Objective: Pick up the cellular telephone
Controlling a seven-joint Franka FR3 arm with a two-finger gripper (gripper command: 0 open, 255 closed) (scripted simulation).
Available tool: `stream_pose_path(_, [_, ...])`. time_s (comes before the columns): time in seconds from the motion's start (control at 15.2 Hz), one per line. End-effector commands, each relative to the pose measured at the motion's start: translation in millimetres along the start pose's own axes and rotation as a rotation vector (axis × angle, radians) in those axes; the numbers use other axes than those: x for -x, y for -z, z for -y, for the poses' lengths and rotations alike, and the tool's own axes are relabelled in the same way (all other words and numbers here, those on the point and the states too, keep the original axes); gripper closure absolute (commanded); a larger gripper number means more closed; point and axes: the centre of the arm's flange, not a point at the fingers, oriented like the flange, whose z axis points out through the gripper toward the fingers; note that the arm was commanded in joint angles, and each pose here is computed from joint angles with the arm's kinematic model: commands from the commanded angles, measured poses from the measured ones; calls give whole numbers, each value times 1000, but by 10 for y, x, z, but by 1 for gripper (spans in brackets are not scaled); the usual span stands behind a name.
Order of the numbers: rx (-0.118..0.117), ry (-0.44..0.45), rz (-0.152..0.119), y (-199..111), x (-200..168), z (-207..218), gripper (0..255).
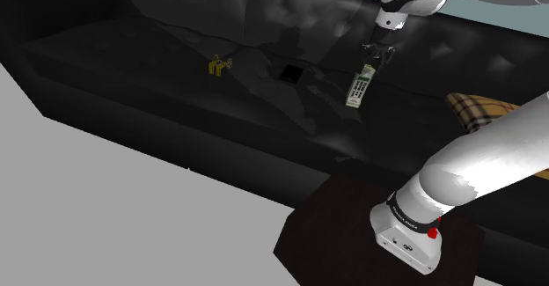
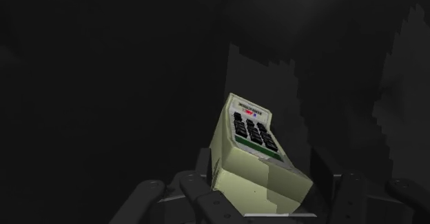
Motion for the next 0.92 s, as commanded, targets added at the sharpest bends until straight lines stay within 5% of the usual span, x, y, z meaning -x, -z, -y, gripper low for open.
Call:
stream_pose_path(0.0, [0, 0, 1, 87, 7, 10, 255])
stream_pose_path(0.86, [0, 0, 1, 725, 64, 35, 255])
